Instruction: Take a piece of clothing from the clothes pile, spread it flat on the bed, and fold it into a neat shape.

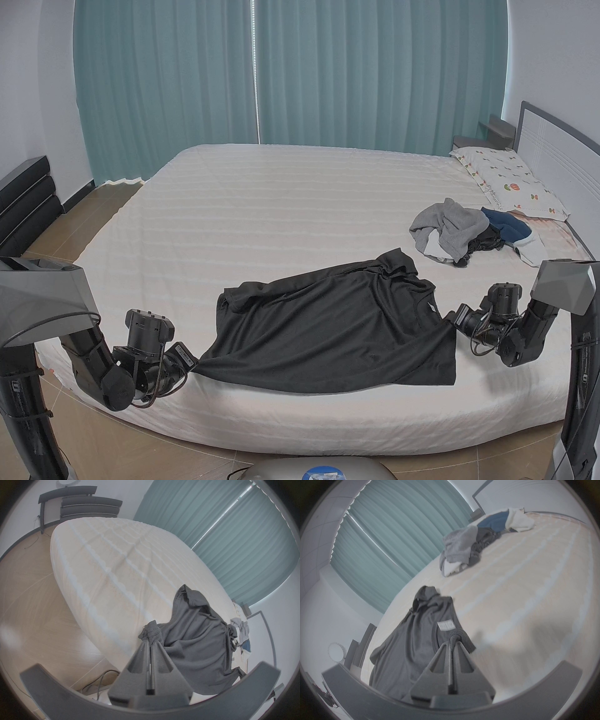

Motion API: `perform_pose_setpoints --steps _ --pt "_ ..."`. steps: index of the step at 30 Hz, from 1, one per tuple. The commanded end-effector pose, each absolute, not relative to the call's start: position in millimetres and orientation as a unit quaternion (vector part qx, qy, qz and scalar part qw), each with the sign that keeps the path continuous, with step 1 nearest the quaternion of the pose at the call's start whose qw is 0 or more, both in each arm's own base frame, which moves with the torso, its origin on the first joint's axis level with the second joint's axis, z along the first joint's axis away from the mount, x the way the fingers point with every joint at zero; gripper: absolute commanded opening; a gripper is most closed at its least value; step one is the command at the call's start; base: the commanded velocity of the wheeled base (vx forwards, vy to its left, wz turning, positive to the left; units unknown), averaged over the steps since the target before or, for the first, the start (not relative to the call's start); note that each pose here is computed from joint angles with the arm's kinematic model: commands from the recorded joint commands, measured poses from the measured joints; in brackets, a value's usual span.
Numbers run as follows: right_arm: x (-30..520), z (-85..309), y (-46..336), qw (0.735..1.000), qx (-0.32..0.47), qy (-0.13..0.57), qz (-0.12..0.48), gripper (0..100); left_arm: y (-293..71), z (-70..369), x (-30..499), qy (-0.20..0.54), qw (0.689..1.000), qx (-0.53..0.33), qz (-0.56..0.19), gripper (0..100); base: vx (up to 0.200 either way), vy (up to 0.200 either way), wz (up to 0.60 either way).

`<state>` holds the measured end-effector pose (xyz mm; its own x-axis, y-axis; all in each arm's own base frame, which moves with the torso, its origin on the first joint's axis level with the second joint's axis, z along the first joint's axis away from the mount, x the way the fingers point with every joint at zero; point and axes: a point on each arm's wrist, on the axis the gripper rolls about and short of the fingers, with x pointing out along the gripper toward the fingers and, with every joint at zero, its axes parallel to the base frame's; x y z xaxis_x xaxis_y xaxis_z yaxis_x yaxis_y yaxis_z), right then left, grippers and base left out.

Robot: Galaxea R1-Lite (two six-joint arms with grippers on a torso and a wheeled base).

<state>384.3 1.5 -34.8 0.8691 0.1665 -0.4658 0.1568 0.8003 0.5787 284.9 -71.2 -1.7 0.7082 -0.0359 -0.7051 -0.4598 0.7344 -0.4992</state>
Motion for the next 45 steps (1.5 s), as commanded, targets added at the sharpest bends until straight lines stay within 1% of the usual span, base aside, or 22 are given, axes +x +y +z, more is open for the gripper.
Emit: perform_pose_setpoints --steps 1,5,11,15,19,20,21,26,30,32,35,36,41,45 --pt "417.6 -23.8 6.9 0.925 0.313 0.215 0.006 0 -66.7 -0.8 297.1 0.333 0.859 -0.367 0.128 0 0.000 0.000 0.00" --pt "437.3 -32.2 11.0 0.931 0.309 0.195 -0.001 0 -66.3 -6.4 304.5 0.315 0.855 -0.391 0.133 0 0.000 0.000 0.00" --pt "460.4 -45.3 26.1 0.937 0.304 0.171 0.004 0 -66.5 -17.7 309.5 0.322 0.851 -0.391 0.138 0 0.000 0.000 0.00" --pt "475.1 -53.2 28.8 0.942 0.302 0.145 -0.008 0 -67.2 -20.1 312.0 0.323 0.850 -0.393 0.137 0 0.000 0.000 0.00" --pt "473.0 -58.8 27.3 0.941 0.300 0.154 -0.011 0 -67.4 -26.7 313.0 0.330 0.848 -0.391 0.141 0 0.000 0.000 0.00" --pt "469.4 -59.7 25.7 0.941 0.299 0.161 -0.013 100 -67.5 -26.9 313.2 0.329 0.848 -0.392 0.141 0 0.000 0.000 0.00" --pt "465.9 -59.4 24.3 0.940 0.298 0.166 -0.012 100 -67.5 -26.8 313.3 0.328 0.848 -0.392 0.140 0 0.000 0.000 0.00" --pt "442.9 -23.4 10.7 0.931 0.313 0.185 0.024 100 -67.5 -27.2 313.2 0.328 0.848 -0.393 0.140 0 0.000 0.000 0.00" --pt "433.4 -10.0 -3.3 0.931 0.317 0.180 0.011 100 -67.5 -27.4 312.8 0.329 0.847 -0.393 0.139 0 0.000 0.000 0.00" --pt "426.0 -8.8 -7.6 0.929 0.318 0.188 0.007 100 -67.4 -27.1 312.4 0.329 0.847 -0.393 0.139 0 0.000 0.000 0.00" --pt "396.5 -12.4 -7.4 0.918 0.321 0.231 0.019 100 -67.4 -27.1 312.4 0.329 0.847 -0.393 0.139 0 0.000 0.000 0.00" --pt "384.6 -16.4 -4.7 0.911 0.322 0.255 0.028 100 -67.9 -27.1 312.3 0.329 0.847 -0.393 0.139 0 0.000 0.000 0.00" --pt "360.8 -24.7 6.4 0.894 0.324 0.306 0.047 100 -67.2 -27.4 311.7 0.331 0.847 -0.393 0.139 0 0.000 0.000 0.00" --pt "351.9 -34.4 18.9 0.885 0.319 0.333 0.057 100 -67.2 -27.4 311.7 0.331 0.847 -0.392 0.139 0 0.000 0.000 0.00"
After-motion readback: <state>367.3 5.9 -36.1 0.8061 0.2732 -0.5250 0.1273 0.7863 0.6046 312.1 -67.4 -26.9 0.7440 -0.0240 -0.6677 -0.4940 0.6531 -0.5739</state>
